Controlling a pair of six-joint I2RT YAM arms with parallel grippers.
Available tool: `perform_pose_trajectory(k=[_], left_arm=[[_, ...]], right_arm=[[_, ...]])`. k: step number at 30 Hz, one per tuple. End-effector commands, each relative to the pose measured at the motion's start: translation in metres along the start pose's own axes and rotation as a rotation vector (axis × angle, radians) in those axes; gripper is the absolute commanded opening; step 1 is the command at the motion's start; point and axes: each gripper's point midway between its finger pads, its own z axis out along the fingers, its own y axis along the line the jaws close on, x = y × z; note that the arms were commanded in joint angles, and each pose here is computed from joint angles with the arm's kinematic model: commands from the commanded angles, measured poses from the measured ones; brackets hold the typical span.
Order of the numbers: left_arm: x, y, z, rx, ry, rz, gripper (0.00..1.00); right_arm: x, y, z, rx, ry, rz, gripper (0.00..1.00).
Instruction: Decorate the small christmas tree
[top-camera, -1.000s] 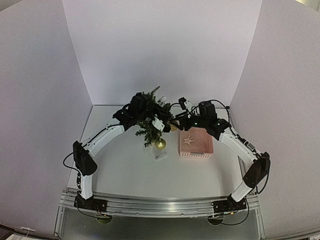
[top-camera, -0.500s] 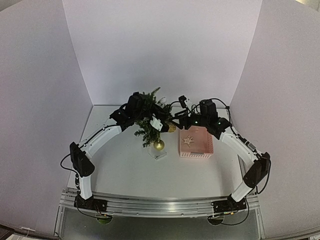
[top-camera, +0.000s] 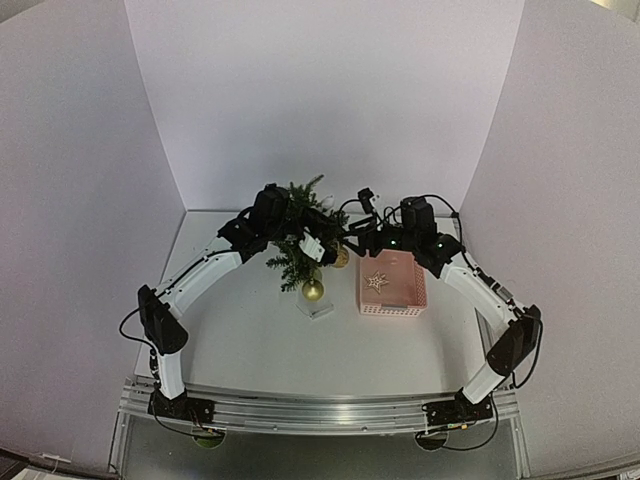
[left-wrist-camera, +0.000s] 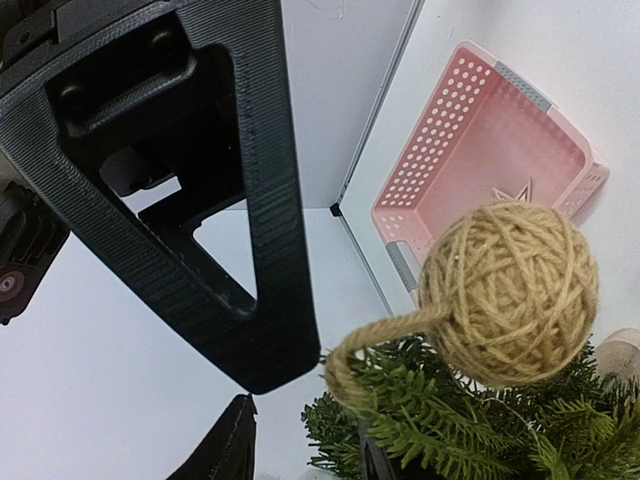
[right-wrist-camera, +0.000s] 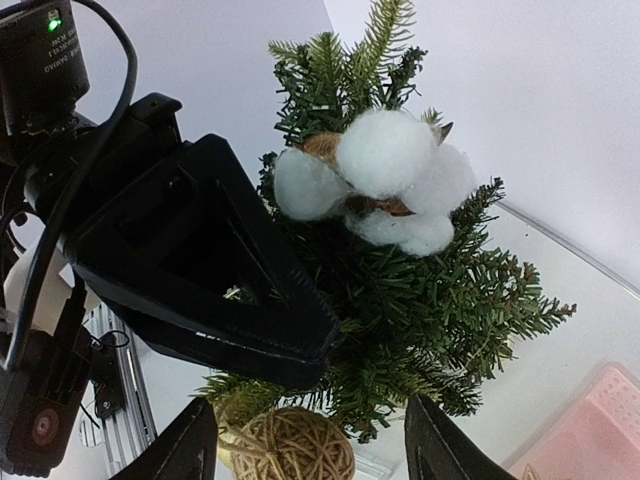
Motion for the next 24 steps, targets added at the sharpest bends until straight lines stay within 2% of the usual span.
perform_pose_trajectory(k=[1,5,14,24], left_arm=[[-0.008,0.022,-0.023,-0.043,0.007,0.008,0.38],[-0.007,0.021,-0.025,-0.038,0.013,0.005,0.41],[-0.003,0.031,-0.029,-0.084,0.031,-0.018,0.56],[0.002,0.044,-0.032,-0.149,0.051,-0.027,0.59]], right_arm=[[-0.015,0.006,0.0,-0.025,-0.035,-0.014,0.62],[-0.013,0.007,0.001,-0.029,-0.031,-0.005,0.61],[-0.012,0.024,-0.004,-0.109,-0.022,0.027,0.57],[-0.007,0.03,0.009,-0.117,-0.005,0.033,0.55]])
